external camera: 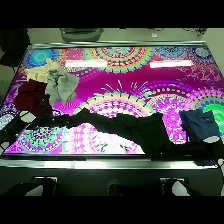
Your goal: Fold the shirts.
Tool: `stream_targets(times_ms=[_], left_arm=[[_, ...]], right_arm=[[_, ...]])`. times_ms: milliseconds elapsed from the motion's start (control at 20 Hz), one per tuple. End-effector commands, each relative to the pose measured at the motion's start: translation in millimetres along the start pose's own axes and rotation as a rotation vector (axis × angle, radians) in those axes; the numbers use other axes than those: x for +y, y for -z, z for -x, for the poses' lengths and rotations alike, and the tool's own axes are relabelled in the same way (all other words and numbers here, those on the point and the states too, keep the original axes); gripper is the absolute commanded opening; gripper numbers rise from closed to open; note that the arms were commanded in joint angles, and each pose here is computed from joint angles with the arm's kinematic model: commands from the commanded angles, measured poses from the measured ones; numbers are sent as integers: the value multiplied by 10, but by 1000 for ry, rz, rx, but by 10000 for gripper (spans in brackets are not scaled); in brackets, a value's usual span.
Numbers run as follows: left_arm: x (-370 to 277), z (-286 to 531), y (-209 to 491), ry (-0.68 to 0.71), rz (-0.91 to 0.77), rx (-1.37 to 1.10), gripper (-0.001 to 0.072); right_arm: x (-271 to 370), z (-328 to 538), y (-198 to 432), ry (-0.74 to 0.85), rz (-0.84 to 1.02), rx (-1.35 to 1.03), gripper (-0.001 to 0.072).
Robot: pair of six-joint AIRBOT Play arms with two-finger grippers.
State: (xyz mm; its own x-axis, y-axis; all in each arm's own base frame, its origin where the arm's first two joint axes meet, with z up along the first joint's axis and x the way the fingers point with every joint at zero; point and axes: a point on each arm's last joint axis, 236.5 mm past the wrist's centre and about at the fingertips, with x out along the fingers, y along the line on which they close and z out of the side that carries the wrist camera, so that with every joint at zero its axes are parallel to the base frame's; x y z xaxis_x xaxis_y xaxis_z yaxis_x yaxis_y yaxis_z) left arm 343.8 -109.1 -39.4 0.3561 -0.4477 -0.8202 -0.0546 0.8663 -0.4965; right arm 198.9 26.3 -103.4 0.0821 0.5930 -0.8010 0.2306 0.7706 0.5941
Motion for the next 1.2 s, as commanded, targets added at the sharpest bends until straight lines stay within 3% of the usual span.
stream_targets(times_ms=[0, 250, 350, 500, 600, 700, 950, 1150], left_arm=[[2, -1, -14, -1, -1, -5, 35], [-253, 475, -462, 27, -116, -137, 34], [-557, 1195, -973, 44, -189, -351, 34], [-1069, 2889, -1536, 38, -300, -765, 34], [-1316, 4009, -1515, -8, -353, -1021, 34], [-1439, 4706, -1311, -37, -331, -1187, 34], [-1651, 5146, -919, -25, -322, -1316, 34], [-1552, 4867, -886, -36, -310, -1209, 34]], right_arm=[[116, -175, -125, 51, 77, -22, 42], [661, 422, -576, 52, 383, -109, 37], [1076, 1200, -1048, 153, 529, -337, 37], [2011, 2967, -1420, 361, 695, -873, 38], [2444, 4022, -1138, 529, 738, -1154, 37], [2605, 4563, -756, 641, 726, -1283, 37], [2765, 4533, -313, 609, 749, -1280, 38], [2511, 4199, -190, 635, 726, -1092, 39]])
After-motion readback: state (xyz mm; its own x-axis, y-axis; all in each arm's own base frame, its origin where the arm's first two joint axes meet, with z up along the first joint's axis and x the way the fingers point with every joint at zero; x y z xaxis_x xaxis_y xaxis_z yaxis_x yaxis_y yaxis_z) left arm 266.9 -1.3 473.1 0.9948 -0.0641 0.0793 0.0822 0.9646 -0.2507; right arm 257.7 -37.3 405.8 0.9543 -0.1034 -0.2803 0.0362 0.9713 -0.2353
